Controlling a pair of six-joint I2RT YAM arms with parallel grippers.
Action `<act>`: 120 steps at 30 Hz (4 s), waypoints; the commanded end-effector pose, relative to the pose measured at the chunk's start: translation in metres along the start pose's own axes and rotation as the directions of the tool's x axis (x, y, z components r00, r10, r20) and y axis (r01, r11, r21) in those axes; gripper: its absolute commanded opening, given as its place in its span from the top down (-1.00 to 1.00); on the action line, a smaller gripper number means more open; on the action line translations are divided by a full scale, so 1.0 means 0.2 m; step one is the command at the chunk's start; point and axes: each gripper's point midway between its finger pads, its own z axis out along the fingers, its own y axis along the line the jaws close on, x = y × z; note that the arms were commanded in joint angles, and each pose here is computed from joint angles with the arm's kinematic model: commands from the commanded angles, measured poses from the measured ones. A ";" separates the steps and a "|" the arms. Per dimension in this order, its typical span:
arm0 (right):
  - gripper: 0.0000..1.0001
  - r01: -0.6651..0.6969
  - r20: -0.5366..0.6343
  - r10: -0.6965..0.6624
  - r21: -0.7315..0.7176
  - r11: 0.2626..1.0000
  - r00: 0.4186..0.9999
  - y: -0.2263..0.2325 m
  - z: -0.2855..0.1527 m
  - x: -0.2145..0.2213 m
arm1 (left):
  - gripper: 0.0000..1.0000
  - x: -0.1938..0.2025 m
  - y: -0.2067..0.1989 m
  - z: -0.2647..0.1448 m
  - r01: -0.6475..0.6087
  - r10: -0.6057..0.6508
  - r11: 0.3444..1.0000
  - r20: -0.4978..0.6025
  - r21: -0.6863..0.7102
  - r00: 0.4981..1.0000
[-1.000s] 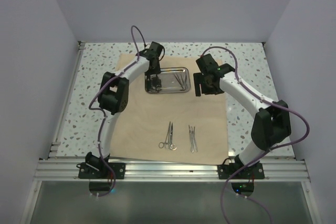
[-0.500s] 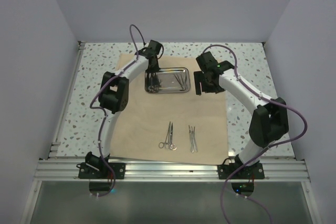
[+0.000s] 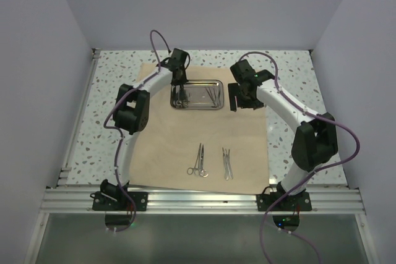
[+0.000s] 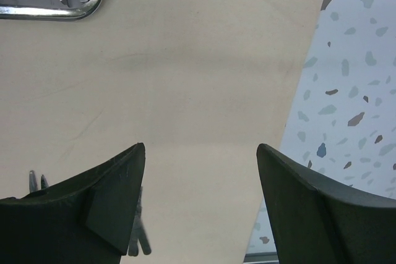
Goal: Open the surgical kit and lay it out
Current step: Pick up the medical item from the container, then place the medical item in the surgical kit, then pick up the medical item from the container.
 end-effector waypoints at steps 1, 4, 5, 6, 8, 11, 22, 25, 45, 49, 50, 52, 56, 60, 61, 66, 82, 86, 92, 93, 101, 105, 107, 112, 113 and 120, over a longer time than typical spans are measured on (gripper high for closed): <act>-0.53 -0.024 0.029 0.024 -0.017 1.000 0.999 0.00 -0.05 -0.05 | 1.00 0.31 0.08 0.11 -0.042 0.042 0.999 -0.190 0.001 0.981; -0.53 -0.029 0.031 0.030 -0.023 0.999 0.999 0.00 -0.06 -0.03 | 1.00 0.17 0.01 0.03 -0.030 0.035 0.999 -0.138 0.039 0.990; -0.53 -0.030 0.035 0.031 -0.026 0.999 0.999 0.00 -0.06 -0.03 | 1.00 0.13 -0.01 0.00 -0.027 0.033 0.998 -0.125 0.048 0.992; -0.53 -0.031 0.031 0.032 -0.028 0.999 0.999 0.00 -0.06 -0.02 | 1.00 0.05 -0.04 -0.05 -0.022 0.028 0.998 -0.091 0.065 0.995; -0.53 -0.035 0.041 0.037 -0.034 0.999 0.999 0.00 -0.07 -0.02 | 1.00 -0.03 -0.08 -0.12 -0.019 0.024 0.996 -0.062 0.084 0.998; -0.53 -0.036 0.047 0.038 -0.044 0.998 0.998 0.00 -0.07 -0.01 | 1.00 -0.13 -0.11 -0.22 -0.013 0.015 0.995 -0.023 0.103 1.000; -0.53 -0.031 0.070 0.037 -0.093 0.995 0.997 0.02 -0.10 0.02 | 1.00 -0.13 -0.19 -0.64 -0.002 -0.003 0.991 0.033 0.133 0.999; -0.53 -0.026 0.080 0.035 -0.103 0.994 0.996 0.02 -0.11 0.03 | 1.00 -0.01 -0.23 -0.74 -0.005 0.003 0.991 0.020 0.132 1.000; -0.53 -0.104 0.110 0.120 -0.139 0.985 0.987 -0.03 -0.25 0.11 | 1.00 1.08 -0.28 -1.09 -0.068 0.087 0.991 -0.177 0.112 0.980; -0.53 -0.100 0.099 0.113 -0.131 0.986 0.989 -0.04 -0.23 0.16 | 1.00 1.19 -0.30 -1.13 -0.066 0.089 0.991 -0.206 0.117 0.975; -0.53 -0.099 0.096 0.111 -0.120 0.988 0.989 -0.05 -0.22 0.17 | 1.00 1.20 -0.30 -1.15 -0.069 0.093 0.990 -0.208 0.121 0.974; -0.53 -0.094 0.094 0.105 -0.113 0.989 0.990 -0.06 -0.21 0.17 | 0.77 1.23 -0.31 -1.18 -0.076 0.103 0.988 -0.203 0.136 0.974; -0.53 -0.095 0.106 0.108 -0.120 0.988 0.988 -0.04 -0.22 0.12 | 0.21 1.23 -0.30 -1.21 -0.082 0.108 0.987 -0.191 0.138 0.976; -0.53 -0.106 0.118 0.125 -0.149 0.983 0.985 -0.01 -0.24 0.06 | 0.01 1.13 -0.29 -1.25 -0.098 0.113 0.989 -0.133 0.110 0.985; -0.53 -0.106 0.118 0.126 -0.159 0.982 0.985 0.00 -0.25 0.06 | 0.00 1.10 -0.29 -1.26 -0.120 0.133 0.987 -0.115 0.110 0.984; -0.53 -0.124 0.125 0.149 -0.191 0.974 0.981 0.02 -0.30 0.06 | 0.03 0.86 -0.39 -1.21 -0.151 0.154 0.985 -0.038 0.082 0.987; -0.54 -0.221 0.114 0.240 -0.162 0.962 0.964 -0.17 -0.45 0.42 | 0.13 0.31 -0.56 -0.38 -0.233 0.233 0.972 -0.006 -0.019 0.972; -0.54 -0.232 0.104 0.247 -0.139 0.963 0.963 -0.20 -0.44 0.47 | 0.14 0.24 -0.63 -0.31 -0.217 0.216 0.976 0.032 0.027 0.976; -0.55 -0.228 0.082 0.238 -0.117 0.967 0.968 -0.19 -0.39 0.47 | 0.14 0.17 -0.69 -0.35 -0.177 0.171 0.980 0.081 0.087 0.982; -0.55 -0.220 0.080 0.230 -0.115 0.969 0.970 -0.19 -0.38 0.46 | 0.15 0.16 -0.70 -0.35 -0.169 0.161 0.980 0.083 0.108 0.984; -0.54 -0.175 0.059 0.181 -0.096 0.980 0.982 -0.15 -0.32 0.40 | 0.14 0.20 -0.72 -0.31 -0.163 0.155 0.977 0.067 0.138 0.986; -0.54 -0.162 0.057 0.168 -0.094 0.982 0.984 -0.15 -0.32 0.38 | 0.18 0.28 -0.72 -0.22 -0.180 0.179 0.975 0.016 0.132 0.984; -0.55 -0.160 0.057 0.165 -0.087 0.983 0.985 -0.16 -0.31 0.39 | 0.18 0.30 -0.72 -0.20 -0.181 0.181 0.975 0.006 0.132 0.983; -0.54 -0.157 0.052 0.161 -0.078 0.985 0.985 -0.17 -0.30 0.41 | 0.26 0.37 -0.61 -0.12 -0.220 0.221 0.975 -0.041 0.034 0.974; -0.55 -0.157 0.053 0.161 -0.076 0.985 0.985 -0.17 -0.30 0.41 | 0.29 0.39 -0.58 -0.12 -0.230 0.230 0.973 -0.061 0.010 0.971; -0.55 -0.162 0.056 0.167 -0.083 0.983 0.984 -0.16 -0.29 0.41 | 0.68 0.51 -0.43 -0.07 -0.292 0.279 0.952 -0.138 -0.086 0.950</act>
